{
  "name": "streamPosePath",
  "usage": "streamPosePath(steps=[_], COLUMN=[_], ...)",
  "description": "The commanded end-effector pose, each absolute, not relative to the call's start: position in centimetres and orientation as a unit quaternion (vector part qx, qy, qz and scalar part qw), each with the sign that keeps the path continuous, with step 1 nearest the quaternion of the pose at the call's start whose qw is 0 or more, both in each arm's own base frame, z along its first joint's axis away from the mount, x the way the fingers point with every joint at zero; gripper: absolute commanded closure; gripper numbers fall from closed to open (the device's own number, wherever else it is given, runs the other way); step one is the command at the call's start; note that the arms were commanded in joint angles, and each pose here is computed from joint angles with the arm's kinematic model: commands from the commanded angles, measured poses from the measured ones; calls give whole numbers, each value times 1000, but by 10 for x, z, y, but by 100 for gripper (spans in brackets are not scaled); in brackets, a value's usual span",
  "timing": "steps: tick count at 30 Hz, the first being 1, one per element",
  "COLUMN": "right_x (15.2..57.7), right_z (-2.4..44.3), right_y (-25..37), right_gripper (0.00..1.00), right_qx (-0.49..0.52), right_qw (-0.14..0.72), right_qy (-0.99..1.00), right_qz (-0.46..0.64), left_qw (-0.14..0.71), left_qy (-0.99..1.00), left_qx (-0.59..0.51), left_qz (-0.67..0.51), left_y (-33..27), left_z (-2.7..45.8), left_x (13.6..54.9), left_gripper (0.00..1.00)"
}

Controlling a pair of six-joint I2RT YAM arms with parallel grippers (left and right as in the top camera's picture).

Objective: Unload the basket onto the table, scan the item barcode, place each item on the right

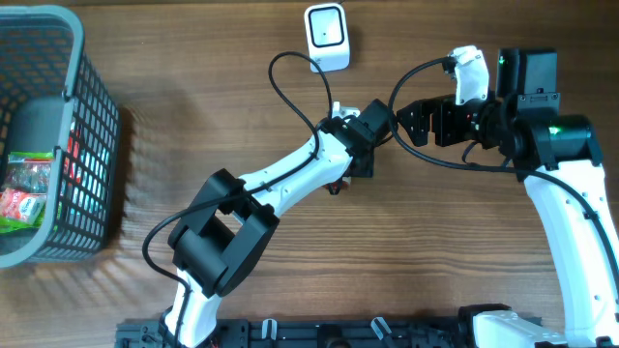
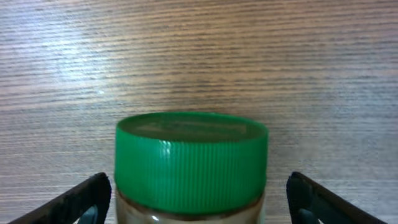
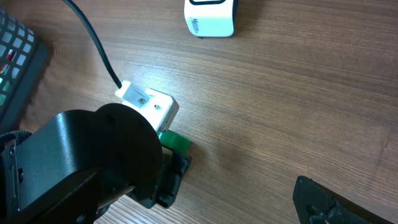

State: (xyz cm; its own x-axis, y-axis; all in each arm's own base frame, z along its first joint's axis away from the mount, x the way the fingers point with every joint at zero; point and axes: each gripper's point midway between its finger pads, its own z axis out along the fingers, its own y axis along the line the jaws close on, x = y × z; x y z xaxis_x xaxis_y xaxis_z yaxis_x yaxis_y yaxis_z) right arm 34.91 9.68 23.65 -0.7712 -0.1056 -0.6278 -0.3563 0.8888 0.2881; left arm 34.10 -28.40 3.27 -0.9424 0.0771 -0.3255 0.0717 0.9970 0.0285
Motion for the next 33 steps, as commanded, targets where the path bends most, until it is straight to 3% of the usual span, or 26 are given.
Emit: streamPosePath(steps=[1, 5, 9, 15, 19, 26, 33], right_x=[351, 351, 351, 351, 351, 351, 351], right_z=[244, 244, 244, 244, 244, 244, 244], right_y=[100, 100, 100, 100, 100, 100, 100], right_gripper=[0, 0, 0, 0, 0, 0, 0], right_qx=[-130, -130, -130, -130, -130, -130, -130], right_qw=[322, 322, 322, 322, 322, 322, 322], right_qy=[915, 915, 915, 915, 915, 915, 915], right_qz=[205, 205, 205, 205, 205, 205, 205], left_qw=[146, 160, 198, 308, 390, 488, 405], left_qy=[989, 987, 979, 950, 912, 786, 723], left_qx=[37, 29, 45, -8, -117, -377, -545], left_qz=[-3, -11, -28, -44, -39, 28, 127], left_y=[-286, -284, -276, -203, -93, 132, 280], left_z=[25, 36, 77, 204, 296, 382, 337], left_x=[336, 348, 374, 426, 436, 383, 305], left_gripper=[11, 9, 7, 5, 5, 5, 5])
